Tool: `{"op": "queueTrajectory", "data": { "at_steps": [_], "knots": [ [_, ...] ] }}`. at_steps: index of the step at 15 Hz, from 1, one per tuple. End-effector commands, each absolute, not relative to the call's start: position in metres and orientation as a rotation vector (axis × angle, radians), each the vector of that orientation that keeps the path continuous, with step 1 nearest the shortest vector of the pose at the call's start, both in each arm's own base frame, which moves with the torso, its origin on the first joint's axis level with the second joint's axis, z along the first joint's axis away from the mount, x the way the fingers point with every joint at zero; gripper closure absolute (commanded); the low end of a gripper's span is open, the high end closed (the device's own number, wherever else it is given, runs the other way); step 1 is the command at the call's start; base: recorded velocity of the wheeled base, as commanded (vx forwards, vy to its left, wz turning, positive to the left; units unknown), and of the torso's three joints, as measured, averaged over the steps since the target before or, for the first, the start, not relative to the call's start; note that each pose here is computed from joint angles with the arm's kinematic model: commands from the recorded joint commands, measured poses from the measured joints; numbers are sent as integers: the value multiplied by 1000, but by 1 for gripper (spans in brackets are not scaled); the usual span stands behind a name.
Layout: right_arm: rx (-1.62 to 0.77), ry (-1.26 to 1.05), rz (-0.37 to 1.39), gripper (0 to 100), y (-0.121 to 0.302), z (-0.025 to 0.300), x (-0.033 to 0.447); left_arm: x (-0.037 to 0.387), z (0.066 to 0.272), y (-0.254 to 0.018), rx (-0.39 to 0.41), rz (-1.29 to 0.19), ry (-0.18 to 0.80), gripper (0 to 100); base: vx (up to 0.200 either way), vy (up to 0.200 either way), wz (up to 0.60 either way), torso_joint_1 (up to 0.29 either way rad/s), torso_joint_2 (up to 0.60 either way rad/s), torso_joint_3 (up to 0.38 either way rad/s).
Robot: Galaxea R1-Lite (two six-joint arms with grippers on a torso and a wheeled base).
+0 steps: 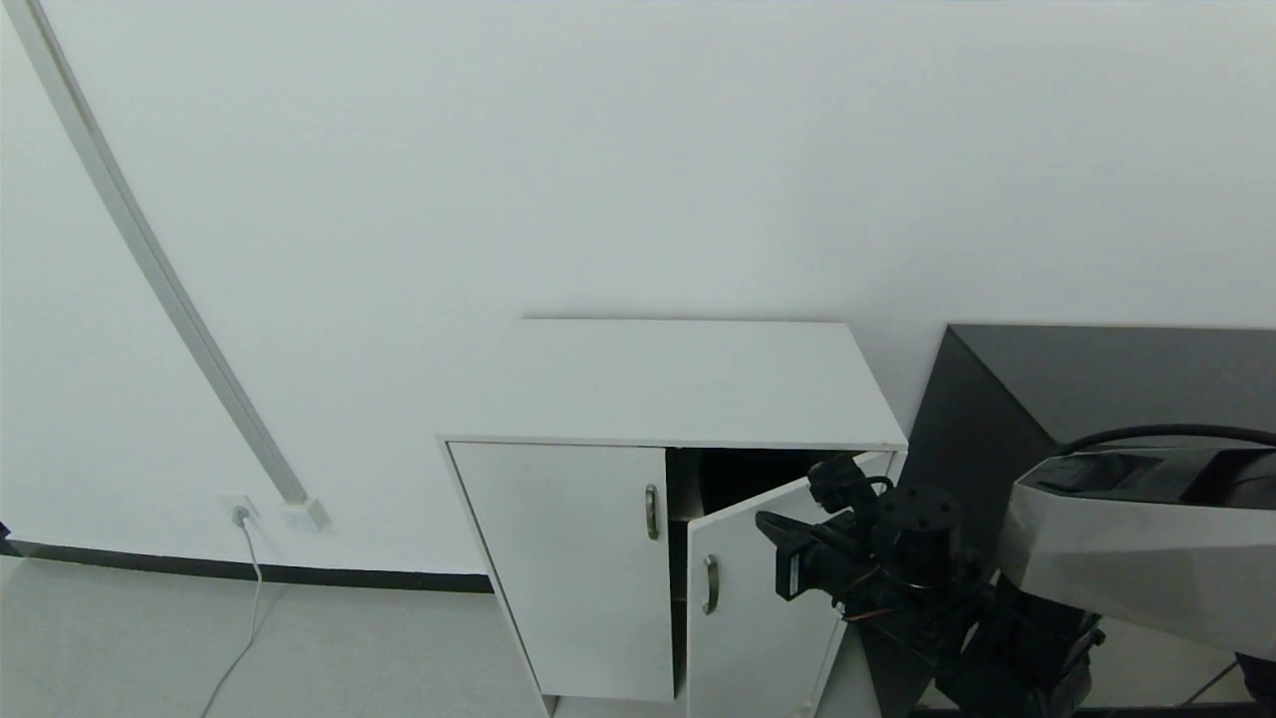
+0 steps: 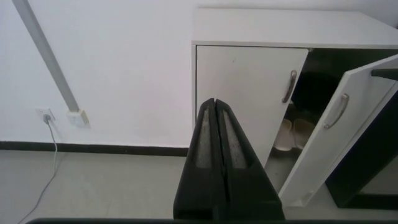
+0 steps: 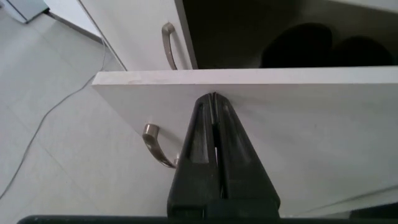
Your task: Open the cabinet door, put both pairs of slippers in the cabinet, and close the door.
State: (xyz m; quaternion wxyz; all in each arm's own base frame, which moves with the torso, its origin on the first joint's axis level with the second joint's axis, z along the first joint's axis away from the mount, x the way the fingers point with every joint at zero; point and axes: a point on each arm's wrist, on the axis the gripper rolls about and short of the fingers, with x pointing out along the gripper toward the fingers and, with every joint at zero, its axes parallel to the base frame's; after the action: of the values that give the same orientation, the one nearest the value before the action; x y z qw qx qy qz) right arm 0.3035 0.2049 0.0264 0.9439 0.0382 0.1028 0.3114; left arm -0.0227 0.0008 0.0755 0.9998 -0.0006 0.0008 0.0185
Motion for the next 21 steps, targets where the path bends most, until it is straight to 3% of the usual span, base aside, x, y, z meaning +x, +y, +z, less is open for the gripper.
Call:
{"op": "queueTrajectory", "data": {
  "at_steps": [1, 21],
  "knots": [
    [79, 207, 632, 100, 208, 22, 310, -23, 76, 1, -2, 37, 2, 100, 0, 0, 0, 0, 0, 0],
    [94, 211, 581, 100, 215, 21, 360, -23, 76, 1, -2, 37, 2, 100, 0, 0, 0, 0, 0, 0]
  ]
}}
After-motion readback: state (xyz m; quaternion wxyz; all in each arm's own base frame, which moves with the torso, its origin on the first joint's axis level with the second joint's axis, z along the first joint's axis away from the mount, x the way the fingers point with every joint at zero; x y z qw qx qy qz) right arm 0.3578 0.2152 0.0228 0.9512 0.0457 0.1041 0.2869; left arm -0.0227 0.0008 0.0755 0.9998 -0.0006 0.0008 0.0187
